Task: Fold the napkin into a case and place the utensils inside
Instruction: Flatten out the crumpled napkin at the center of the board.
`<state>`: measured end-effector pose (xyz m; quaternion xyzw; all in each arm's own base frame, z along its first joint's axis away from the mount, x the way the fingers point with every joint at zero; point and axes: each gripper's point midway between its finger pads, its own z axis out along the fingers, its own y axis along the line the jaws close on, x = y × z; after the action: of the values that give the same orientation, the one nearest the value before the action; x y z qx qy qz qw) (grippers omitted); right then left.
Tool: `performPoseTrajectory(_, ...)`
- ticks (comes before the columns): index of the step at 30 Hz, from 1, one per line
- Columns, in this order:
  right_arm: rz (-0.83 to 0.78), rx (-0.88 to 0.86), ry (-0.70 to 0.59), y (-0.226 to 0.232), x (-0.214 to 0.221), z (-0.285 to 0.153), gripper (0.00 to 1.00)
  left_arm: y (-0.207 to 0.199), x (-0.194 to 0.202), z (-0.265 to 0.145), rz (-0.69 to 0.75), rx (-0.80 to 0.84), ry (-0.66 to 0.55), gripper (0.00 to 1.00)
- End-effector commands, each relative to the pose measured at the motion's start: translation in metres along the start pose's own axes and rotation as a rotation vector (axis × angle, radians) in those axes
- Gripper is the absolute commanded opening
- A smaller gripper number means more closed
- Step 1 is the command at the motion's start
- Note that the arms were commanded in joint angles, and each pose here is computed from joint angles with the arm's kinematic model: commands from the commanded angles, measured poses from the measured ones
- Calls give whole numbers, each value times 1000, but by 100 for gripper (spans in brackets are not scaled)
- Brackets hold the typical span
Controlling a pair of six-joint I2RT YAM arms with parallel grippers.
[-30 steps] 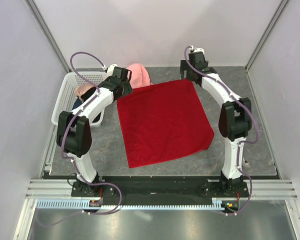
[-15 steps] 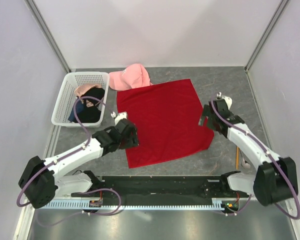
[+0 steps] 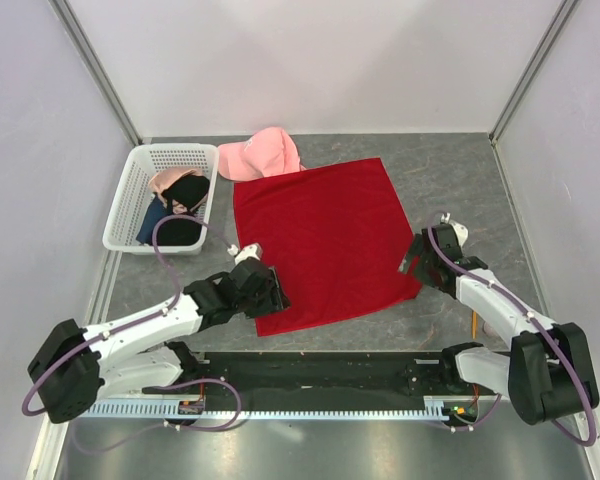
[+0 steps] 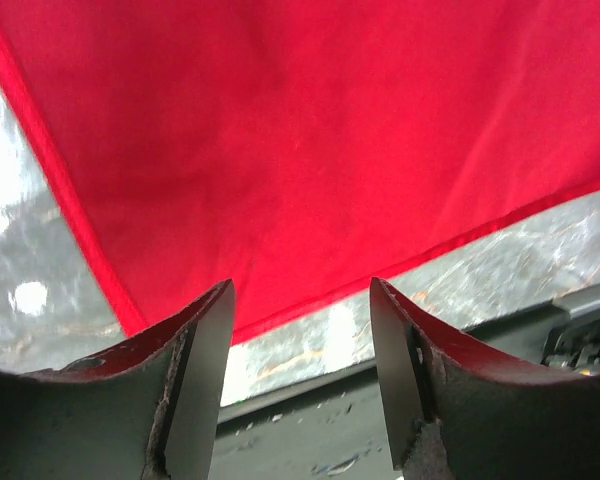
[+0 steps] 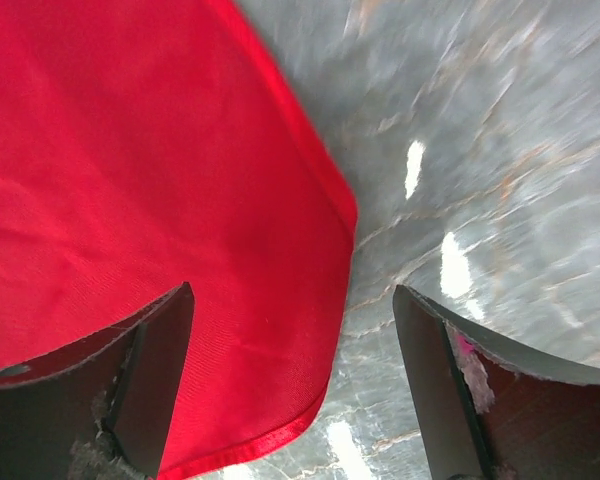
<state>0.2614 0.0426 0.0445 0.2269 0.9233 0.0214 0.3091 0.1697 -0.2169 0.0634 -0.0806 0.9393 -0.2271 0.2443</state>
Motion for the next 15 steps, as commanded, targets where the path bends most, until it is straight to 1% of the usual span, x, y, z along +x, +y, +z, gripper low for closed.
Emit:
performPoseTrajectory(1,-17,-113,44,16,18,9,87,2,7,-6,-102,26,-9,64)
performPoseTrajectory(3,-44,-145,62,24,22,9,86,8,5,-8,-120,13,-35,64)
performPoseTrajectory(5,-59,-168,52,35,18,7,84,16,2,-10,-126,-23,-57,65)
performPoseTrajectory(7,-83,-211,11,62,9,-1,84,25,-4,-13,-131,-74,-90,66)
performPoseTrajectory(8,-93,-215,12,71,8,0,84,25,-8,-14,-133,-85,-102,66)
performPoseTrajectory(9,-96,-265,-9,96,-2,-10,83,27,-9,-14,-133,-100,-111,66)
performPoseTrajectory(11,-109,-268,13,110,-4,-10,84,31,-12,-14,-125,-133,-121,66)
performPoseTrajectory(12,-110,-297,0,124,-14,-18,85,31,-12,-13,-121,-141,-118,66)
performPoseTrajectory(15,-110,-240,-18,111,-18,-21,88,32,-10,-13,-112,-160,-96,67)
